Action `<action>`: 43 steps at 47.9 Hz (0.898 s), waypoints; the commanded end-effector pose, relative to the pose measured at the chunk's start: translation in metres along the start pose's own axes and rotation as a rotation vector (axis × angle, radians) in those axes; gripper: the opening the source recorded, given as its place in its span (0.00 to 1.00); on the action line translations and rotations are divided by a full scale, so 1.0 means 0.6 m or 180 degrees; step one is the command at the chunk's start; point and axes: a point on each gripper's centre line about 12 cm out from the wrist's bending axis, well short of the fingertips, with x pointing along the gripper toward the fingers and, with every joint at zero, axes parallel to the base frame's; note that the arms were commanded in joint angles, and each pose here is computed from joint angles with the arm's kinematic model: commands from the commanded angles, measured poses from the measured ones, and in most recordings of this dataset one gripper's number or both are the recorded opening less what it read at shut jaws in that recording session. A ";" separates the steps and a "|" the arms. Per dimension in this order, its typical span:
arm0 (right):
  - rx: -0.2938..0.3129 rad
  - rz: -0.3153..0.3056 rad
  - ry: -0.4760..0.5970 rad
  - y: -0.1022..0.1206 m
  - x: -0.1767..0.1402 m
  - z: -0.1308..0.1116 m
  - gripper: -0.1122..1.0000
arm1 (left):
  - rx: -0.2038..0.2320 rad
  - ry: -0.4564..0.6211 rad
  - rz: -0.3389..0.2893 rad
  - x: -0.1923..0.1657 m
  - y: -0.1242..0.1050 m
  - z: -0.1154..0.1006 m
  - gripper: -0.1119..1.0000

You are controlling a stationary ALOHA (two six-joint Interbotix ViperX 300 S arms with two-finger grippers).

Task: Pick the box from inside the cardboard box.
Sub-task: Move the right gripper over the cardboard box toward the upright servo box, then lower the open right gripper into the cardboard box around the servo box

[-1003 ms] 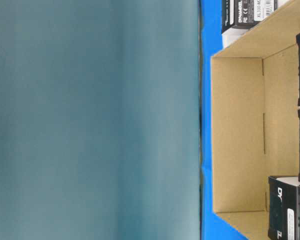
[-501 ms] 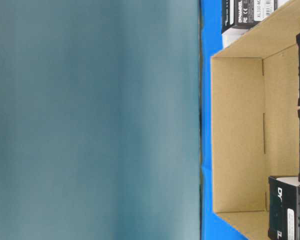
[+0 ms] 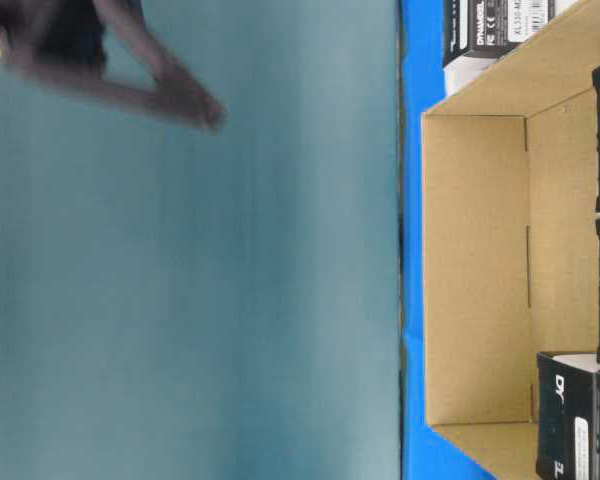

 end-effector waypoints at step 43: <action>-0.0456 -0.0037 0.0948 0.020 0.193 0.136 0.12 | -0.0002 0.0278 0.0013 -0.037 0.001 0.008 0.05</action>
